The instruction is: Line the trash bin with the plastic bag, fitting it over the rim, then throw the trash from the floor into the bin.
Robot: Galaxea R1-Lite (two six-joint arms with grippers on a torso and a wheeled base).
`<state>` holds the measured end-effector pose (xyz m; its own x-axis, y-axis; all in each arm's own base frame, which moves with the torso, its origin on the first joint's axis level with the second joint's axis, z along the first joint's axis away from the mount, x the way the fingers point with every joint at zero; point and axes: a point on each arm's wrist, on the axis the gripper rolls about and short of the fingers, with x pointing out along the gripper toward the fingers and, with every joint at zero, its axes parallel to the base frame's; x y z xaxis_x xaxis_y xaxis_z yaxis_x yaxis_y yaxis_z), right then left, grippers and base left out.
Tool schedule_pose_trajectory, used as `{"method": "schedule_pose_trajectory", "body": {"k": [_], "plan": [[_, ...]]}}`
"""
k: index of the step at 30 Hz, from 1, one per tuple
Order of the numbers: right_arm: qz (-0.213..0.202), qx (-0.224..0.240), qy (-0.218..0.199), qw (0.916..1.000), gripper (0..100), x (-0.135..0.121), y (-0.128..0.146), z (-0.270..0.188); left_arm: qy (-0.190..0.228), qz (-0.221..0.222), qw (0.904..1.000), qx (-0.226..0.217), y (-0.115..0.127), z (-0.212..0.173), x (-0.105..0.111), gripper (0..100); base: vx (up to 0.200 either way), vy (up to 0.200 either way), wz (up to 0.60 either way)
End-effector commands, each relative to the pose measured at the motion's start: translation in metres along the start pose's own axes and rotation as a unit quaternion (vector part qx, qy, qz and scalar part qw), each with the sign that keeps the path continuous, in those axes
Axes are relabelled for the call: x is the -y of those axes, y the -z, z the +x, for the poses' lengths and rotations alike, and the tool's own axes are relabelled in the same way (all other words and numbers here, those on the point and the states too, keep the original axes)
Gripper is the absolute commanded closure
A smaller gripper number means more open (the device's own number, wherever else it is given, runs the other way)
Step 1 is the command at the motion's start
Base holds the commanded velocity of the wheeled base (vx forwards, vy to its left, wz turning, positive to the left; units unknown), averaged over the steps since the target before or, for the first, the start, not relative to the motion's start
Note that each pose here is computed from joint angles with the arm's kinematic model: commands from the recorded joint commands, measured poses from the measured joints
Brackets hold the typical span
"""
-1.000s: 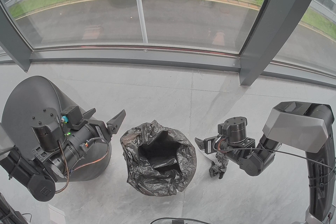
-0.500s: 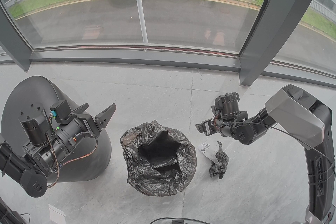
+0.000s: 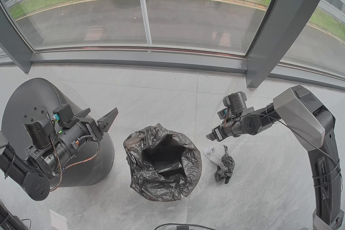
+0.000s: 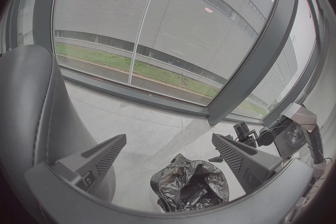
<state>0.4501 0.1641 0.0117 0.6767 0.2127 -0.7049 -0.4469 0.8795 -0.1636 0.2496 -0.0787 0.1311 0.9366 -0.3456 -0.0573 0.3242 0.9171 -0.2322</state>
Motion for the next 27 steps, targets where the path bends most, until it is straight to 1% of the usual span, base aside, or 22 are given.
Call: {"method": "schedule_pose_trajectory", "body": {"k": [1,5,7,11,16,23,27], "plan": [[0.001,-0.01,-0.001,1.0,0,0.002,0.003,0.009,-0.003,-0.001,1.0,-0.007,0.004,0.002,-0.002,0,0.0,0.0,0.0],[0.001,-0.01,-0.011,0.9999,0,0.001,0.003,0.014,-0.003,-0.001,1.0,-0.009,0.005,0.003,-0.002,0,0.0,0.0,0.0],[0.001,-0.018,-0.018,0.9997,0,0.001,0.004,0.017,-0.004,-0.002,0.9999,-0.014,0.007,0.004,-0.002,0,0.0,0.0,0.0],[0.0,-0.029,-0.021,0.9994,0,0.001,0.002,0.02,-0.006,-0.002,0.9998,-0.016,0.01,0.006,-0.003,0,0.0,0.0,0.0],[0.003,-0.027,-0.02,0.9994,0,0.002,-0.003,0.027,-0.005,-0.002,0.9998,-0.018,0.011,0.006,-0.003,0,0.0,0.0,0.0],[0.009,-0.042,-0.023,0.9988,0,-0.001,0.008,0.04,-0.007,-0.003,0.9997,-0.025,0.015,0.009,-0.004,0,0.0,0.0,0.0],[0.009,-0.042,-0.023,0.9988,0,-0.001,0.009,0.041,-0.007,-0.003,0.9996,-0.026,0.015,0.009,-0.004,0,0.0,0.0,0.0]]}}
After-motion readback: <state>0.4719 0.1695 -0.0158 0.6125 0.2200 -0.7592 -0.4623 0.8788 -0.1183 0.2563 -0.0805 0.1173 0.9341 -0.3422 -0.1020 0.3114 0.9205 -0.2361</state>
